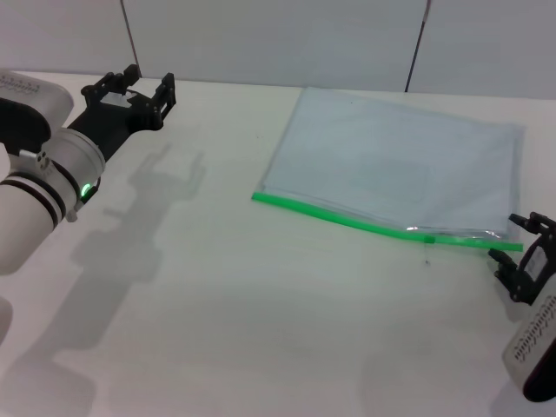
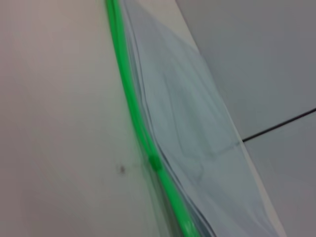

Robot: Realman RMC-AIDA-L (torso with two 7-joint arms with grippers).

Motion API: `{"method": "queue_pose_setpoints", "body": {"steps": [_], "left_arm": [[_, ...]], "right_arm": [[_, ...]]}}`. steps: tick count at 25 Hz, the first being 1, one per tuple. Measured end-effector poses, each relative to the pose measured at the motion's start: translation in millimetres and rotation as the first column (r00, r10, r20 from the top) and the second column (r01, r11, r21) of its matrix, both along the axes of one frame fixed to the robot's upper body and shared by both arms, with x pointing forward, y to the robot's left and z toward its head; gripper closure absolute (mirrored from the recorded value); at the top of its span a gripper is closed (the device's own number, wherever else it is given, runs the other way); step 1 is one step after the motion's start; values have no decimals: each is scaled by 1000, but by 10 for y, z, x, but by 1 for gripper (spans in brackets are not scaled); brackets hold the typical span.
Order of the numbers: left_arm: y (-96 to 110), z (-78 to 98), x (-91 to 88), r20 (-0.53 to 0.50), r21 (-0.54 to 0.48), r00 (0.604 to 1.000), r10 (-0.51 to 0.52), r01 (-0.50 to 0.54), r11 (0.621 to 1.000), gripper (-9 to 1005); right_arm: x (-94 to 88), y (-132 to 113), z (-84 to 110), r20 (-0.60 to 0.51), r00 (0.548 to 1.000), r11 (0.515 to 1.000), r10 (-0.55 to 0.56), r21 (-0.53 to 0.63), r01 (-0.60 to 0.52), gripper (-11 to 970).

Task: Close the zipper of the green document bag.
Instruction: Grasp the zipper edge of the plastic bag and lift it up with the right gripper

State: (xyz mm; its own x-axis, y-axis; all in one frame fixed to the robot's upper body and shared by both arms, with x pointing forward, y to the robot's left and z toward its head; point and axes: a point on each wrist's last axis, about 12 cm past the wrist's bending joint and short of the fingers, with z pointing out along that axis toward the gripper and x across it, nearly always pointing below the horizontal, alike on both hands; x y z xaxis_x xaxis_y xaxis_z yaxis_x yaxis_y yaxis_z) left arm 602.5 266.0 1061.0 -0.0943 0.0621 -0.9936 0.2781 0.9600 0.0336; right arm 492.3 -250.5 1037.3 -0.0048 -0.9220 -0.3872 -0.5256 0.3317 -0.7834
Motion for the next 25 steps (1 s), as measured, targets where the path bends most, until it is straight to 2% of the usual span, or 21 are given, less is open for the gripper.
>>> {"method": "queue_pose_setpoints", "body": {"steps": [14,25], "left_arm": [[8,-3,-3,-1,-1,1000,3,-3,1000,436],[-6,12,12,3,-1,1000,-1,1,1000,436]], "right_arm": [[-30,-62,-119,36,999,992,36,-125,-31,478],[55,-43,-122,87,995,990,41,-139,-29,482]]}}
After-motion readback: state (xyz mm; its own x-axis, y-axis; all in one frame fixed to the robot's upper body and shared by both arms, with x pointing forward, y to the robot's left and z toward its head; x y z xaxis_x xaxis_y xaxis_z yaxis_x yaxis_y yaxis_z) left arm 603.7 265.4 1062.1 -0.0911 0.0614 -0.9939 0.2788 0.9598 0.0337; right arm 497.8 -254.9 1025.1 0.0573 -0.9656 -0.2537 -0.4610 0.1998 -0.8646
